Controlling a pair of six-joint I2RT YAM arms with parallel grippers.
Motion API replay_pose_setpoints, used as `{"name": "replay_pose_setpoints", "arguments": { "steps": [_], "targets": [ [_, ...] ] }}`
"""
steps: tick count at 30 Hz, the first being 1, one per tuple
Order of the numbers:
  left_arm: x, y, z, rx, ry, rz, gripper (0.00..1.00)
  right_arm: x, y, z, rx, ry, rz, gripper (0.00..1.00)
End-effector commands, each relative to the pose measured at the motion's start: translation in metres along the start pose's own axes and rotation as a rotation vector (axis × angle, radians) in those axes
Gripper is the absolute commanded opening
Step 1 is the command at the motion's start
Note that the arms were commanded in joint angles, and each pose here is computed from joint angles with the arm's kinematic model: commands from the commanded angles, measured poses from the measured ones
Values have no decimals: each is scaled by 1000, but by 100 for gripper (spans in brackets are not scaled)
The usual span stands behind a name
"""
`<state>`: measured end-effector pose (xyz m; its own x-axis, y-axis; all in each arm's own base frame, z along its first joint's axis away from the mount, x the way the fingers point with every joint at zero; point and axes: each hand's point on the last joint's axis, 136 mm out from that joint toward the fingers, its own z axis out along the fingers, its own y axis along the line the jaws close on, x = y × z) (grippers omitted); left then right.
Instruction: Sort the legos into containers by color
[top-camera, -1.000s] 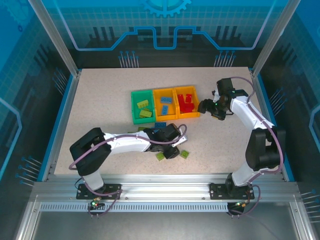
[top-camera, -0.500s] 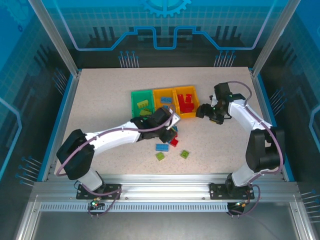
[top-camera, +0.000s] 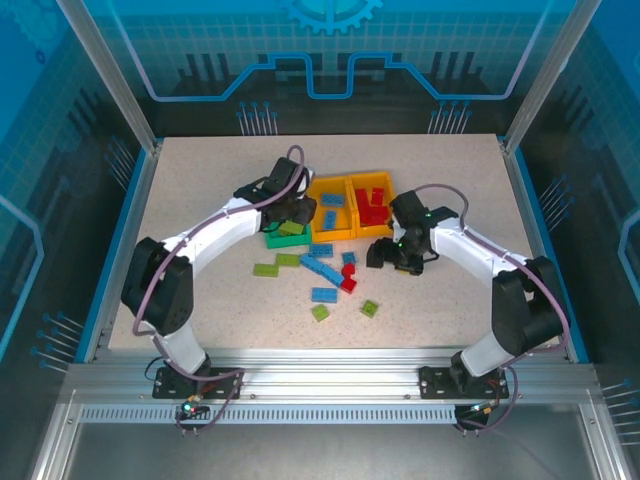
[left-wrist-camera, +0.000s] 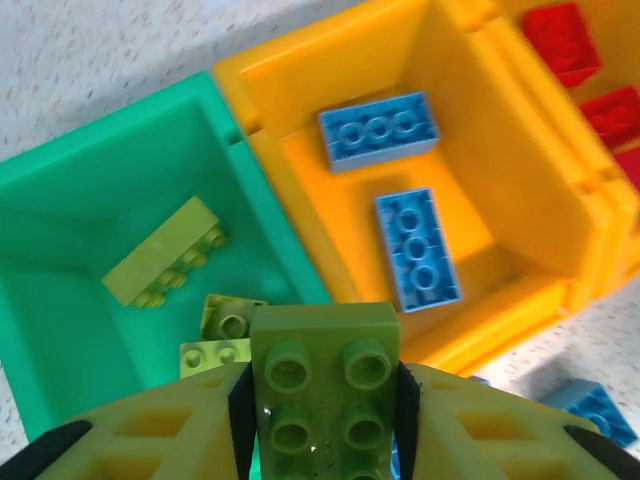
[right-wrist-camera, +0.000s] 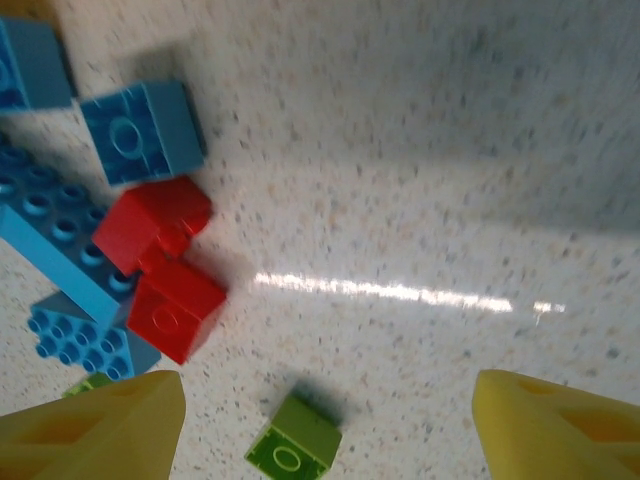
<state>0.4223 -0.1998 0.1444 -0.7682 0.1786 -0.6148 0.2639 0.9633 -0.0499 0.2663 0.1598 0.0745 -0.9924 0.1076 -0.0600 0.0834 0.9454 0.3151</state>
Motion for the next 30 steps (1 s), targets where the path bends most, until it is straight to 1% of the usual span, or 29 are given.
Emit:
{"name": "replay_pose_setpoints", "arguments": {
  "steps": [1, 7, 11, 15, 16, 18, 20, 23, 27, 30],
  "targets": [
    [9, 20, 12, -59, 76, -91, 41, 21, 6, 3, 10, 40, 50, 76],
    [14, 34, 25, -82, 108, -189, 43, 48, 18, 19, 51, 102, 20, 77],
    [14, 36, 29, -91, 117, -222, 49, 59, 17, 30, 70, 138, 21, 77],
    [9, 36, 26, -89, 96, -262, 53, 67, 17, 38, 90, 170, 13, 76],
    [7, 35, 23, -81, 86, -275, 56, 69, 18, 39, 95, 178, 7, 76],
    [3, 32, 14, -57, 56, -301, 65, 73, 16, 42, 109, 194, 0, 75],
    [0, 29, 2, -34, 23, -317, 72, 77, 14, 45, 119, 207, -2, 74],
    [-3, 28, -19, -12, -32, -340, 87, 81, 13, 49, 123, 226, -2, 72],
    [1, 31, -44, -1, -85, -348, 98, 85, 10, 55, 141, 252, -8, 70],
    [10, 32, -56, 6, -95, -337, 99, 86, 8, 58, 155, 264, -9, 69]
  ]
}}
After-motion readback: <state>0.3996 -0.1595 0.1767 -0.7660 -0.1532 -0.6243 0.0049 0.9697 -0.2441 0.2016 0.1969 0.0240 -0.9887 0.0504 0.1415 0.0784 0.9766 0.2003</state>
